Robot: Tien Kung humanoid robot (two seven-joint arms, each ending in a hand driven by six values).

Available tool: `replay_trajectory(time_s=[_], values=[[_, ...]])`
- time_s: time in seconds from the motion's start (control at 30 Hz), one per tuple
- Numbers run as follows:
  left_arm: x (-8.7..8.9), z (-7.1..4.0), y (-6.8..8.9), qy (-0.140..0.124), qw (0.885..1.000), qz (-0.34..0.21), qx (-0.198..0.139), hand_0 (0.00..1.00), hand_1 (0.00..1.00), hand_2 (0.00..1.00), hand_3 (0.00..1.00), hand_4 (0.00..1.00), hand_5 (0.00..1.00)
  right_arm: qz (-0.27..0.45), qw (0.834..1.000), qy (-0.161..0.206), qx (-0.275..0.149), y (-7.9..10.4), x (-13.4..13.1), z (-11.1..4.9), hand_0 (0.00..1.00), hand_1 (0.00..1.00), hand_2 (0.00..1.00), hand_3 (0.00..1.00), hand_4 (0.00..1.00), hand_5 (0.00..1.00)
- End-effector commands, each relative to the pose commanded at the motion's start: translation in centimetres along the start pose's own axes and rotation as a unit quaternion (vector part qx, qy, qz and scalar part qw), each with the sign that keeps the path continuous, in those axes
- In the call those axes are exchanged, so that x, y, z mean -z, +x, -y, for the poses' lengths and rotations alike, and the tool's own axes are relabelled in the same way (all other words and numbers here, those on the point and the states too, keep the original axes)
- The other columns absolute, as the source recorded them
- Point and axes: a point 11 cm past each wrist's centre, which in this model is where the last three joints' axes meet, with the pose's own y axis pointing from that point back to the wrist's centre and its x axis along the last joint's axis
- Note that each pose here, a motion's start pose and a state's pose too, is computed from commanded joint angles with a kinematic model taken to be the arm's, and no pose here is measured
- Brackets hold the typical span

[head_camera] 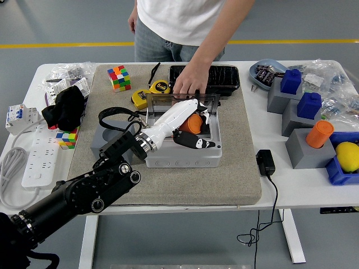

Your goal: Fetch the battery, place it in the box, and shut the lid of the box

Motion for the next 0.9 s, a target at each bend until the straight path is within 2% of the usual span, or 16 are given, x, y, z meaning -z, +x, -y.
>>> replay_trajectory(time_s=[0.37,0.4,0.57,0.6,0.77,0.8,0.9], values=[[0.52,-0.25,-0.13,0.003,1.000,0.011,0.000,0.002,0.002,0.028,0.002,0.998,0.081,0.000,1.000,-0.001,0.000,-0.10,-0.13,-0.02,0.998,0.945,0.862,0.865,0.998,0.998],[0.51,-0.26,-0.13,0.002,1.000,0.012,0.001,0.023,0.002,0.061,0.060,0.998,0.169,0.000,1.000,0.000,0.000,-0.11,-0.13,-0.02,0.998,0.946,0.862,0.864,0.998,0.998],[0.46,-0.24,-0.25,0.000,1.000,0.016,0.008,0.023,0.002,0.061,0.060,0.998,0.169,0.000,1.000,-0.001,0.001,-0.16,-0.16,-0.03,0.998,0.946,0.862,0.864,0.998,0.998],[0.47,-0.25,-0.29,0.000,1.000,0.016,0.010,0.155,0.129,0.155,0.134,0.998,0.347,0.001,1.000,-0.001,0.001,-0.15,-0.18,-0.03,0.998,0.946,0.862,0.864,0.998,0.998],[0.62,-0.28,-0.57,0.003,1.000,0.013,0.025,0.155,0.129,0.155,0.134,0.998,0.347,0.000,1.000,-0.001,0.000,-0.14,-0.19,-0.03,0.998,0.946,0.862,0.864,0.998,0.998],[0.66,-0.30,-0.64,0.004,1.000,0.012,0.028,0.260,0.307,0.267,0.257,0.998,0.395,0.000,1.000,-0.001,0.000,-0.13,-0.20,-0.03,0.998,0.946,0.862,0.864,0.998,0.998],[0.76,-0.35,-0.82,0.005,0.999,0.010,0.034,0.260,0.307,0.267,0.257,0.998,0.395,0.000,1.000,-0.002,0.000,-0.13,-0.25,-0.03,0.998,0.946,0.862,0.864,0.998,0.998]])
